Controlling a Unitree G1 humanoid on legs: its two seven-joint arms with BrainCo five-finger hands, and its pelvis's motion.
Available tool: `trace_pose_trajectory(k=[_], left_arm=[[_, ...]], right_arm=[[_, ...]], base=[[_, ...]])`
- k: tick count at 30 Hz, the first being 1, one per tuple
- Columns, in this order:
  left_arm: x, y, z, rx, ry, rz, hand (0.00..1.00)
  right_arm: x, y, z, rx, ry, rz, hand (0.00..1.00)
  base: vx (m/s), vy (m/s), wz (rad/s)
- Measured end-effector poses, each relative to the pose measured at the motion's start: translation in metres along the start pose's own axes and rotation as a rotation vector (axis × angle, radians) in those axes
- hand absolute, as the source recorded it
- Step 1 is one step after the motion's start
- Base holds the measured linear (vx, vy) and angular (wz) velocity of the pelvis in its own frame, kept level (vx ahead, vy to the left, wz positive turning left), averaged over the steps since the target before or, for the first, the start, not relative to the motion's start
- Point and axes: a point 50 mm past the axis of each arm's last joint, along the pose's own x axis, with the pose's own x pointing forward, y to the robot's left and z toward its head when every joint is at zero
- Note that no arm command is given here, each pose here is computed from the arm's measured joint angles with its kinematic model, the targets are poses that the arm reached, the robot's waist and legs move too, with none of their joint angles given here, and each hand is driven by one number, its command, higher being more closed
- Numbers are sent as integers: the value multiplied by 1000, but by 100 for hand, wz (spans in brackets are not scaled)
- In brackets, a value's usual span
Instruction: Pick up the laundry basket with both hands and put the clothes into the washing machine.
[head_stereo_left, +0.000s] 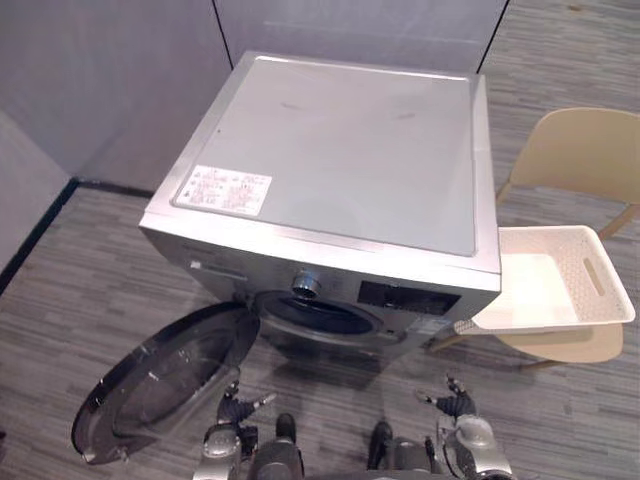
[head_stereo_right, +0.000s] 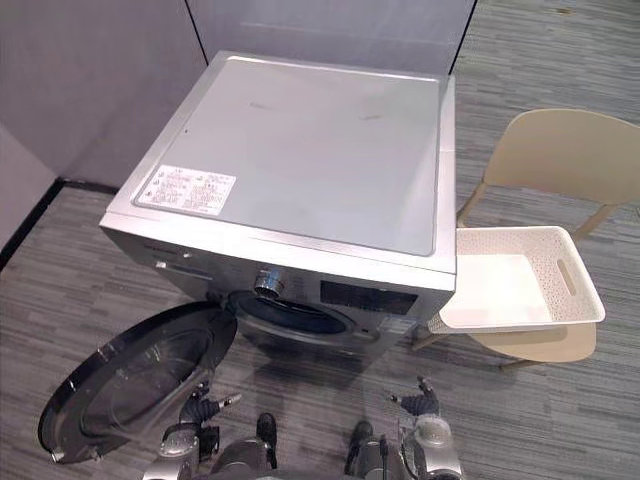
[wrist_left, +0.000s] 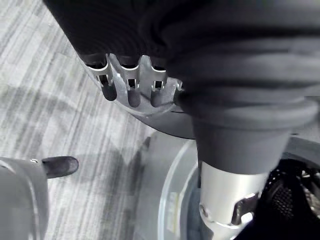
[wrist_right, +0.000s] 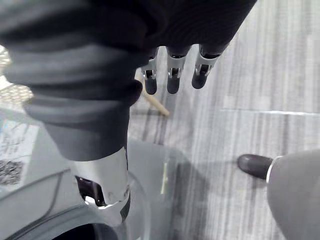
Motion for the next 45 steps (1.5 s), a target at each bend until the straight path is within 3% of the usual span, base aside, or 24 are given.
trace_pose_trajectory(k=[9,12,16,18,23,30,34,41,45], left_arm=[[10,25,18,-33,-47,75,0],[10,30,33,-63,-114,102,0],[6,25,42,-116,-161,131,0],[3,7,41,-161,-155,96,0],[-3,-1,49,-147,-210,58,0],[-16,4,109,-111,-477,48,0],[-25,25,159,-80,-666,114,0],[-35,97,184,-158,-771,453,0],[-42,154,203,-187,-793,683,0]], right_arm=[[15,5,44,-25,-80,9,0],[13,8,37,-35,-65,21,0],[13,15,64,-25,-157,28,0],[15,10,83,-24,-229,10,0],[13,3,58,-11,-159,-19,0],[13,-18,40,15,-103,-86,0],[10,-17,23,29,-50,-85,0],[11,-14,29,-5,-77,-71,0],[12,-11,33,-25,-90,-58,0]], base=[[-89,79,-55],[-97,18,47],[-285,-155,3],[-397,-198,0],[-297,-127,46],[-161,104,38],[-87,179,32],[-37,84,-13],[5,18,-15]])
